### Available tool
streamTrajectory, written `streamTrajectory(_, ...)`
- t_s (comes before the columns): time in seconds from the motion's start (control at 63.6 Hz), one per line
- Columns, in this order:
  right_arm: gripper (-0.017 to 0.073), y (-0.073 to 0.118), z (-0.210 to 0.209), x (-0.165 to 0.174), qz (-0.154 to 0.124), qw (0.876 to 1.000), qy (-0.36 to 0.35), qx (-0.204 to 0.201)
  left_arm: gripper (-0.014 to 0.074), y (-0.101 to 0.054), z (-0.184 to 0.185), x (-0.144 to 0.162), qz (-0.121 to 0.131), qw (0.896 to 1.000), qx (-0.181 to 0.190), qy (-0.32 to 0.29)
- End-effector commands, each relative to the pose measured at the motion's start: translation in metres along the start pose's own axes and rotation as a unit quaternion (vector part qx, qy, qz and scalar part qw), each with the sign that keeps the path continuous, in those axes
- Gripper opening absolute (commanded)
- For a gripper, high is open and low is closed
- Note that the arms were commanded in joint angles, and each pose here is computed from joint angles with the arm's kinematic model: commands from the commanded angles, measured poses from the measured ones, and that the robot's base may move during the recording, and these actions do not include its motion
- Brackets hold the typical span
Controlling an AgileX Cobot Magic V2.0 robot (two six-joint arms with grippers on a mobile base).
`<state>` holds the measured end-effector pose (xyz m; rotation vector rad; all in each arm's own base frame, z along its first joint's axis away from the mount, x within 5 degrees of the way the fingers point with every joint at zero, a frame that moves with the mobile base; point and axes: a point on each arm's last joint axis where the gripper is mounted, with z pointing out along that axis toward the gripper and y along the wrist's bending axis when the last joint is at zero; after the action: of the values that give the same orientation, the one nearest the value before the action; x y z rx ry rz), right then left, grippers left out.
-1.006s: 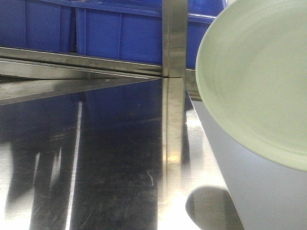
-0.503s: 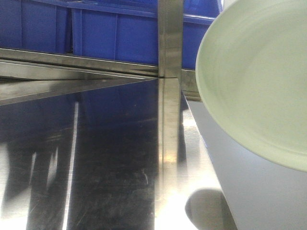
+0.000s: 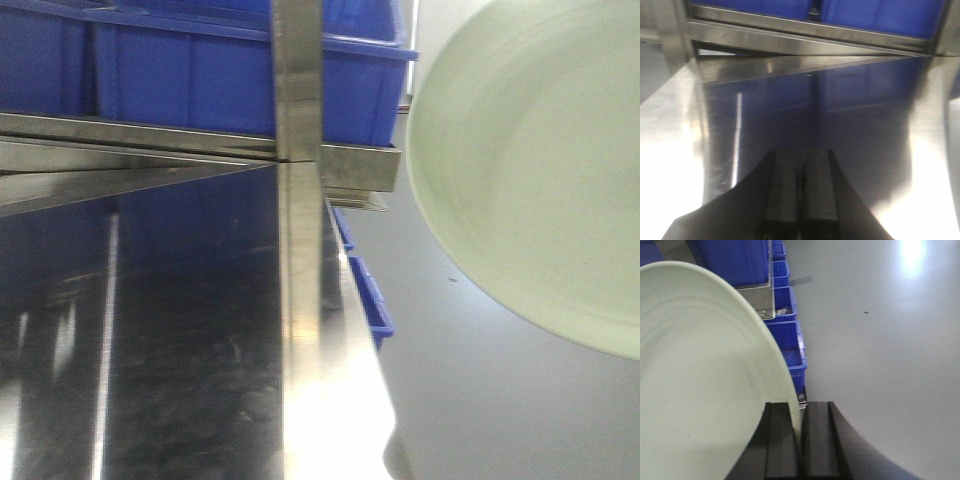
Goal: Place green plate on second shelf with right arm
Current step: 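Hold the plate raised in the right gripper while the base turns away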
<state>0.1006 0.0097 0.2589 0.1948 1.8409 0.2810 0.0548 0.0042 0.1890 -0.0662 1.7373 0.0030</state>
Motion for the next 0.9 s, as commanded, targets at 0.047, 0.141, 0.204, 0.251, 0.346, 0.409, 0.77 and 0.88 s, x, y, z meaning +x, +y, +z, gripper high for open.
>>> streamTrajectory(0.047,0.0056,0.0058,-0.0036,-0.0203,0.004,0.997,-0.069,-0.019,0.0125,-0.0043,0.0015,0.0045,0.0,0.999,0.035,-0.033)
streamTrajectory(0.141,0.0056,0.0058,-0.0036,-0.0203,0.004,0.997,-0.069,-0.019,0.0125,-0.0054,0.0014,0.0046,0.001,0.998,0.045,-0.032)
streamTrajectory(0.204,0.0056,0.0058,-0.0036,-0.0203,0.004,0.997,-0.069,-0.019,0.0125,-0.0056,0.0014,0.0046,0.002,0.998,0.047,-0.032)
streamTrajectory(0.251,0.0056,0.0058,-0.0036,-0.0203,0.004,0.997,-0.069,-0.019,0.0125,-0.0056,0.0014,0.0046,0.002,0.998,0.047,-0.032)
streamTrajectory(0.346,0.0056,0.0058,-0.0036,-0.0203,0.004,0.997,-0.069,-0.019,0.0125,-0.0056,0.0014,0.0046,0.002,0.998,0.047,-0.032)
streamTrajectory(0.409,0.0056,0.0058,-0.0036,-0.0203,0.004,0.997,-0.069,-0.019,0.0125,-0.0056,0.0014,0.0046,0.002,0.998,0.047,-0.032)
streamTrajectory(0.77,0.0056,0.0058,-0.0036,-0.0203,0.002,0.997,-0.069,-0.019,0.0125,-0.0056,0.0014,0.0046,0.002,0.998,0.047,-0.032)
streamTrajectory(0.88,0.0056,0.0058,-0.0036,-0.0203,0.002,0.997,-0.069,-0.019,0.0125,-0.0056,0.0014,0.0046,0.002,0.998,0.047,-0.032)
